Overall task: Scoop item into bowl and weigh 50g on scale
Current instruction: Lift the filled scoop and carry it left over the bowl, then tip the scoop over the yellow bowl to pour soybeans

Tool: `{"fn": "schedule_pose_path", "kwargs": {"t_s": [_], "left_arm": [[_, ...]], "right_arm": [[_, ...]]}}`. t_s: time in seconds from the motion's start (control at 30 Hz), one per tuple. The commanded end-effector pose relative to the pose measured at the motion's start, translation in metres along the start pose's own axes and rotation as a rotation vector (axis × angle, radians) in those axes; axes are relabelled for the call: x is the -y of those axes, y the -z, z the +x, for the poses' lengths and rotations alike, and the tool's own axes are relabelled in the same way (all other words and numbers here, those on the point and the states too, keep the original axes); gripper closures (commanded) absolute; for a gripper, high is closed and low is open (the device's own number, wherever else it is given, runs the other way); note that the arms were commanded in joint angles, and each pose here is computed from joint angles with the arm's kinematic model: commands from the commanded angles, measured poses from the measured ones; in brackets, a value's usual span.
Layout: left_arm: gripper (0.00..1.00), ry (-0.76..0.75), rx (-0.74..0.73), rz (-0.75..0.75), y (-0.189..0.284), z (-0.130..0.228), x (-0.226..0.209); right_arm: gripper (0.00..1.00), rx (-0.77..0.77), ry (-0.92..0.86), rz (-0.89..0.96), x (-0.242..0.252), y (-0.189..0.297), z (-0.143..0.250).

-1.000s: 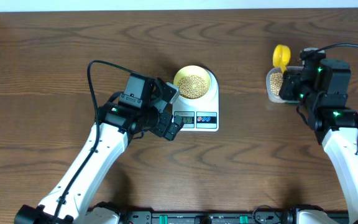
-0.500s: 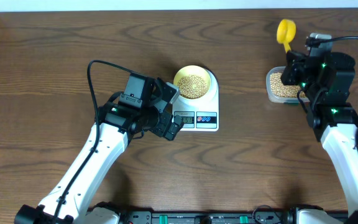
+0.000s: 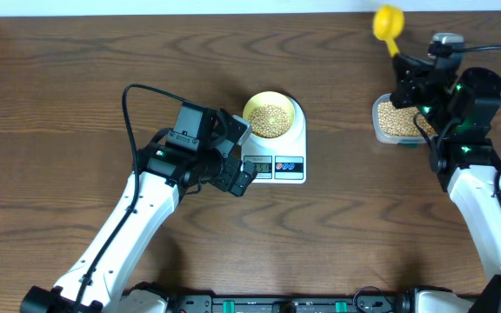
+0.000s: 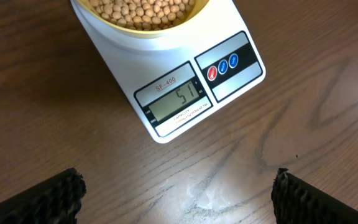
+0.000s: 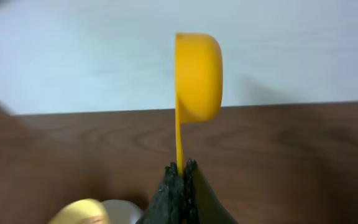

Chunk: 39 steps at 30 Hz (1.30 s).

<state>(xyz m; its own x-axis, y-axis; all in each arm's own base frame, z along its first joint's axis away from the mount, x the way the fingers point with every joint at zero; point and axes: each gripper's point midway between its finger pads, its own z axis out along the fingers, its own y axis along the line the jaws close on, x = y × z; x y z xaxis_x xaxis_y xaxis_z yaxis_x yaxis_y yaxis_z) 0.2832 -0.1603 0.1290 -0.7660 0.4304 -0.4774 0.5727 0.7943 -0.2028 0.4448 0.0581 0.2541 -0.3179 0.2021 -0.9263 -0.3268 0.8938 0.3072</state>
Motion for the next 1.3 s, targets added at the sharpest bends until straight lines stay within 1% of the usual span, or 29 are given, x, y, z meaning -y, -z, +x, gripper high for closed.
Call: {"fn": "schedule_pose_path", "kwargs": {"t_s": [0.0, 0.13, 0.2, 0.3, 0.43, 0.63, 0.73, 1.0, 1.27], "left_arm": [[0.02, -0.011, -0.011, -0.004, -0.002, 0.003, -0.001], [0.02, -0.011, -0.011, -0.004, -0.002, 0.003, -0.001], [0.02, -0.011, -0.011, -0.004, -0.002, 0.003, -0.001], [0.02, -0.011, -0.011, -0.004, -0.002, 0.003, -0.001], [0.02, -0.011, -0.011, -0.004, -0.002, 0.003, -0.001], [0.02, -0.011, -0.011, -0.004, -0.002, 0.003, -0.001], [0.02, -0.011, -0.011, -0.004, -0.002, 0.003, -0.001], [0.02, -0.011, -0.011, -0.004, -0.002, 0.003, -0.001], [0.02, -0.011, -0.011, -0.004, -0.002, 0.003, -0.001]], "right_arm": [[0.99, -0.029, 0.057, -0.186, -0.045, -0.003, 0.006], [0.99, -0.076, 0.253, -0.286, -0.083, -0.008, 0.029], [0.99, -0.095, 0.316, -0.322, -0.099, -0.009, 0.039], [0.99, -0.117, 0.355, -0.334, -0.117, -0.013, 0.050], [0.99, -0.169, 0.394, -0.315, -0.127, -0.016, 0.068], [0.99, -0.278, 0.532, -0.397, -0.146, -0.016, 0.111], [0.99, -0.308, 0.591, -0.434, -0.155, -0.017, 0.128], [0.99, -0.362, 0.636, -0.313, -0.141, -0.034, 0.148], [0.99, -0.413, 0.641, -0.315, -0.133, -0.042, 0.170]]}}
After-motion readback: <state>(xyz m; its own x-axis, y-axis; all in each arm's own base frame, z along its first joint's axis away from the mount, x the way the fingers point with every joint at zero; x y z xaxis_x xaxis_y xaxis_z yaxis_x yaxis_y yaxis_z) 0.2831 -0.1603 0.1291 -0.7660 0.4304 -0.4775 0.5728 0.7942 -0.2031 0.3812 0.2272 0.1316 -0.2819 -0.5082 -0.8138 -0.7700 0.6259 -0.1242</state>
